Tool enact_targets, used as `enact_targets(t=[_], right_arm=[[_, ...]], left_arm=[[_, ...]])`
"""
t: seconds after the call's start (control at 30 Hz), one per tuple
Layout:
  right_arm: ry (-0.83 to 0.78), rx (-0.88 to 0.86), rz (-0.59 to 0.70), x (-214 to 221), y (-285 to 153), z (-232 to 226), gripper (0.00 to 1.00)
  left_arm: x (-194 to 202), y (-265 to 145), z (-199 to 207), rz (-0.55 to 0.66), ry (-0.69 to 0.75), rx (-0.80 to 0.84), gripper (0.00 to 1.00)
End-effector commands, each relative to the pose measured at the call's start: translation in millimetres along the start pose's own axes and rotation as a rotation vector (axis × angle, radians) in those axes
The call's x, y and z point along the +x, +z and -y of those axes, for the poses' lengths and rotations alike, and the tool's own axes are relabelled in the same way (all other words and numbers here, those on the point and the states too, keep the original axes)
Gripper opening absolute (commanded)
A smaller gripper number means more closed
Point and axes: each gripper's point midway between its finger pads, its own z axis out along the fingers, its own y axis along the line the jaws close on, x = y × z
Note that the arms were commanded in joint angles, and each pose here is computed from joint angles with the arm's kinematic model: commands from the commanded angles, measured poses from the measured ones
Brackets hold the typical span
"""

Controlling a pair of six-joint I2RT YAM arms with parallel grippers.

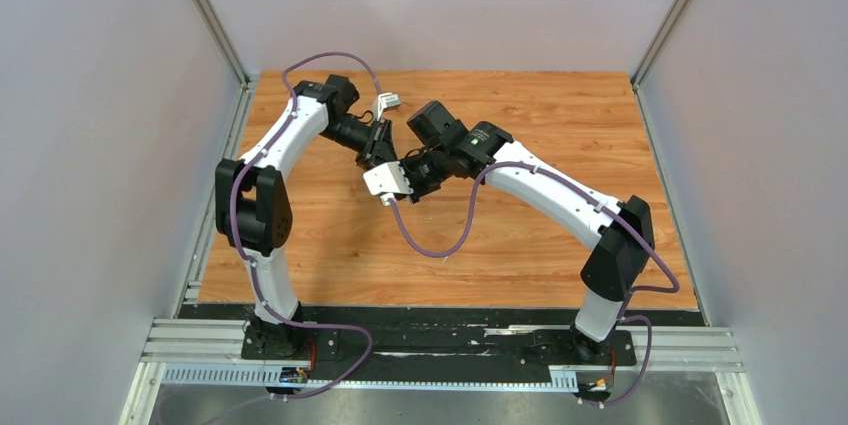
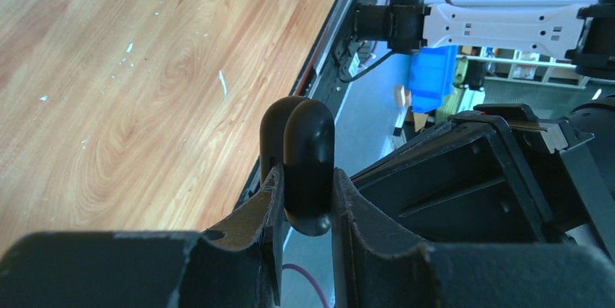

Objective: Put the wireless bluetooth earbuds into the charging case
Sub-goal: Place the earbud in the charging case.

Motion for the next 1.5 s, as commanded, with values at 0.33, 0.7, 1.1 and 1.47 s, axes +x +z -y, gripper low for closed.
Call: enact_targets(t=[0.33,0.7,1.1,1.47], right_arm=[[0.007,0.079,-0.066,13.3,-5.6,19.4,0.16],[0.04,0.146,-0.055,1.1,-20.5,38.2,0.25],[0.158,0.248,0.04,-23.2,-75.9,45.3,0.5],[0.394,0.302,0.12,-13.7,-110.4,44.6,0.52]], left_arm=[[1.3,-7.6,27.4,0.012,-0.059,0.13,0.0],[1.9,-7.5,24.8,0.008,-0.049,0.118,0.0],[2.0,-6.6,21.0,0.001,-0.042,0.11,0.0],[-0.1,-8.3,24.3,0.003,-0.014,0.117,0.0]])
